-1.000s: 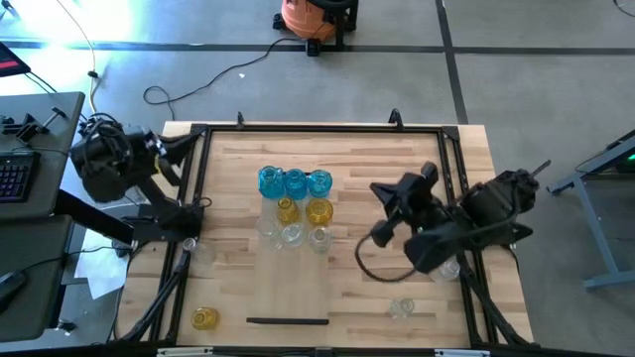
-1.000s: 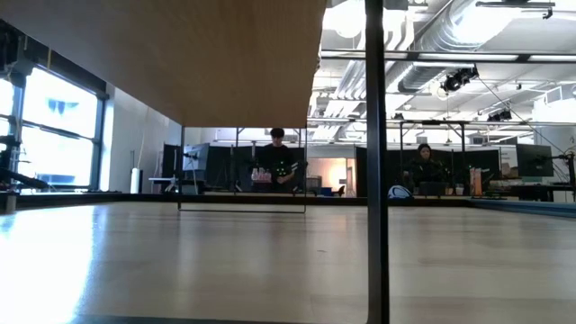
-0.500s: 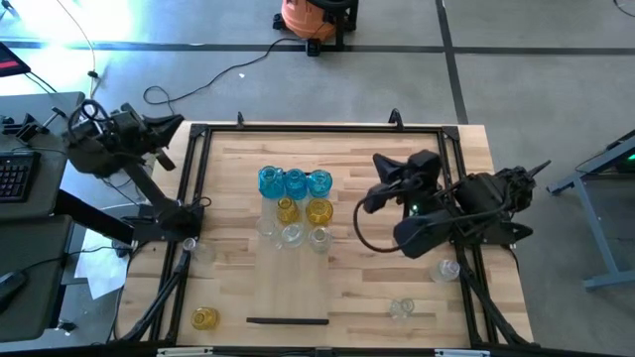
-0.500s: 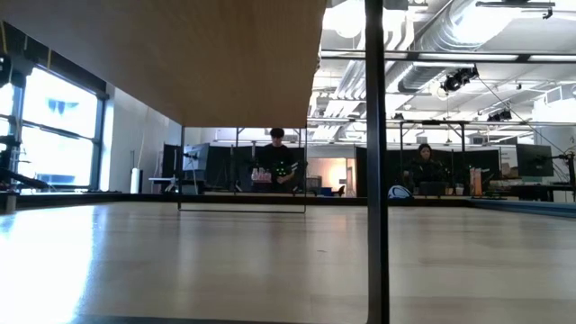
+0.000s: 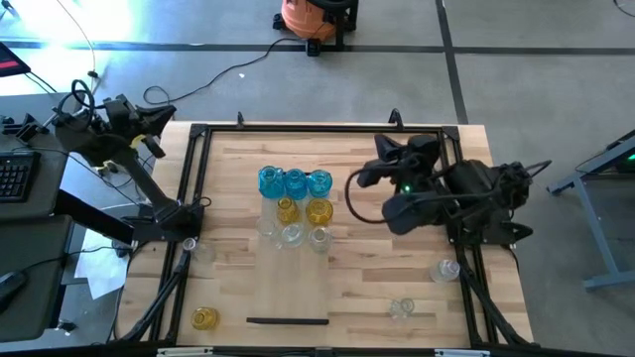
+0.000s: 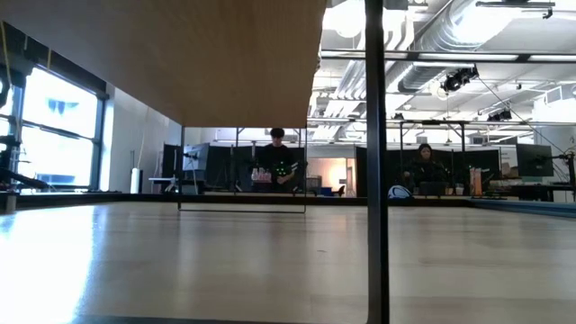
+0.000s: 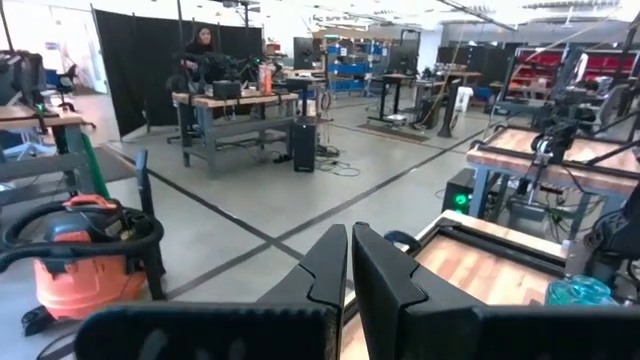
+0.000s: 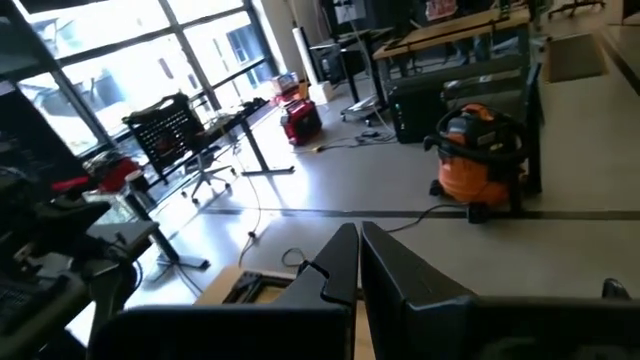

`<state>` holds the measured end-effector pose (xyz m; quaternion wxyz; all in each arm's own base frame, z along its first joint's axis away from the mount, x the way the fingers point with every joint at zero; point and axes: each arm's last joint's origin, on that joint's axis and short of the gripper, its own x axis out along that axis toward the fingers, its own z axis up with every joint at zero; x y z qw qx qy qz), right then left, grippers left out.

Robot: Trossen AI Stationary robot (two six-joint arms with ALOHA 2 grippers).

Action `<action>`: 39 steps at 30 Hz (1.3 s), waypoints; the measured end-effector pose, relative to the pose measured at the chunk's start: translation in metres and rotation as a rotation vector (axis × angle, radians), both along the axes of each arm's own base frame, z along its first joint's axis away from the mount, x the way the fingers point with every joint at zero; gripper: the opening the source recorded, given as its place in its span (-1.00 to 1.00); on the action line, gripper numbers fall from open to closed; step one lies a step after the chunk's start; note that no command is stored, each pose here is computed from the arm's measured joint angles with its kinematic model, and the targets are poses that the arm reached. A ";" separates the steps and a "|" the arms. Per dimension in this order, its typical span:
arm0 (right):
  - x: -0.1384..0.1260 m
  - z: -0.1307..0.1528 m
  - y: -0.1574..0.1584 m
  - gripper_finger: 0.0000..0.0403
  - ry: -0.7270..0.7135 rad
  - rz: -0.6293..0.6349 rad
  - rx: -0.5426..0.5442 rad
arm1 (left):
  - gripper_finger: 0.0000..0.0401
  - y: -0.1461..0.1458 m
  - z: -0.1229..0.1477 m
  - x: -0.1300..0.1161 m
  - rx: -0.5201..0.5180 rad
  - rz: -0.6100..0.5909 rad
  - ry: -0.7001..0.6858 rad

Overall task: Sort vases onto shelf
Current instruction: Put the yellow vase on the shelf to align with the other yellow vases

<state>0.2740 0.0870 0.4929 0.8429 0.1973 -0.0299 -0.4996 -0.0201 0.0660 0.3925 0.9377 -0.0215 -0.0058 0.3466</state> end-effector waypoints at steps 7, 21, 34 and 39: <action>0.007 0.002 -0.002 -1.00 -0.080 -0.020 0.037 | -0.94 0.000 0.000 0.000 -0.010 0.000 -0.009; 0.028 0.016 0.008 -1.00 -0.386 -0.082 0.101 | -0.94 0.000 0.000 0.000 -0.010 0.000 -0.008; 0.040 0.034 0.016 -1.00 -0.306 -0.144 -0.010 | -0.94 0.000 0.000 0.000 -0.010 -0.001 -0.008; 0.041 0.033 0.012 -1.00 -0.295 -0.155 -0.018 | -0.94 0.000 0.000 0.000 -0.009 -0.001 -0.008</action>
